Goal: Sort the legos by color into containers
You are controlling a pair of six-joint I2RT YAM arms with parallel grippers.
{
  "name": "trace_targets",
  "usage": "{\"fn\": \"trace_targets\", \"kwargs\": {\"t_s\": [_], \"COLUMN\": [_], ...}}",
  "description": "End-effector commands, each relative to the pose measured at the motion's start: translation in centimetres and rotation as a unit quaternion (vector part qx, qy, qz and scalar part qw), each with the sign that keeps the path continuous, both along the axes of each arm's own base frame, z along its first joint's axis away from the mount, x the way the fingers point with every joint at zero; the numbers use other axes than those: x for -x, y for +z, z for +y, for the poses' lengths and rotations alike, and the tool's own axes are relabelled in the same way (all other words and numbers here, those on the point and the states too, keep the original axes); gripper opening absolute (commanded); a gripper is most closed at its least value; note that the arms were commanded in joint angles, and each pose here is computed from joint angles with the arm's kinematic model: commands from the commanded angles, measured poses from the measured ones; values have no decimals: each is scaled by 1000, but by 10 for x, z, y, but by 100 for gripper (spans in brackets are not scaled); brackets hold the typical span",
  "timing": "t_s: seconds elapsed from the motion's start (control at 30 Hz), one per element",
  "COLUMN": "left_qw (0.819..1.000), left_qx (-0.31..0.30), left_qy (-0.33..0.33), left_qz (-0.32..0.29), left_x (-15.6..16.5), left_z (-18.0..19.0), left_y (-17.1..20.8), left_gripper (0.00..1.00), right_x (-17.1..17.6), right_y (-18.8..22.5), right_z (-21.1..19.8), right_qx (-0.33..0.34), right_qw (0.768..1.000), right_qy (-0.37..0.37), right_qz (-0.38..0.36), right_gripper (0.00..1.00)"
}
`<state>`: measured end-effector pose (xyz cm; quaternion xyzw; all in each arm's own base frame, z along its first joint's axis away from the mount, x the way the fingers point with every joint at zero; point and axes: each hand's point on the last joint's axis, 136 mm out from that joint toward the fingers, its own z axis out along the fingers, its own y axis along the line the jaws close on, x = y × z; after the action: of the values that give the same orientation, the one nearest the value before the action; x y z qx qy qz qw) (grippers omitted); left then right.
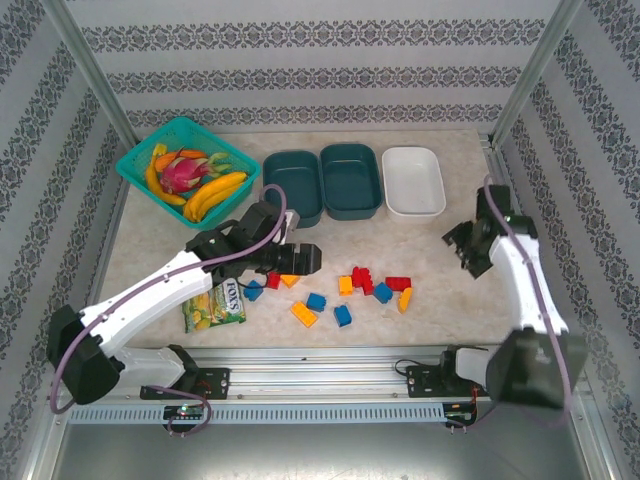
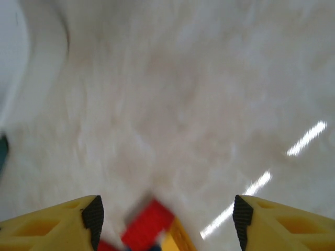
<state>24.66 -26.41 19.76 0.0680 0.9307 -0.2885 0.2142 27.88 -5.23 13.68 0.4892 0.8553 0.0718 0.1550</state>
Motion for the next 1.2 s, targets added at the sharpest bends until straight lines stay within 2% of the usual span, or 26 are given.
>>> {"fn": "trace_targets", "kwargs": {"t_s": [0.0,0.13,0.37,0.73,1.17], "left_qw": [997,994,991,990,987], "left_qx": [57,83,119,133,153], "left_qy": [-17,-22,-33,-20,-12], "left_qz": [-47,-60,-52,-45,-42], "left_x": [-19,-35,-66,-98,-106], "left_z": [-31,-51,-81,-89,-94], "left_y": [37,50,56,50,52], "left_gripper": [89,91,92,92,92], "right_x": [-52,-101,-142,-157,-150], "right_y": [5,-5,-30,-75,-97], "right_z": [-50,-82,-110,-108,-105], "right_qx": [16,-16,-28,-41,-44], "right_qw": [998,999,1000,998,996], "right_qy": [-52,-33,1,11,8], "right_qz": [-42,-38,-6,45,83], "right_gripper": [72,85,83,76,61]}}
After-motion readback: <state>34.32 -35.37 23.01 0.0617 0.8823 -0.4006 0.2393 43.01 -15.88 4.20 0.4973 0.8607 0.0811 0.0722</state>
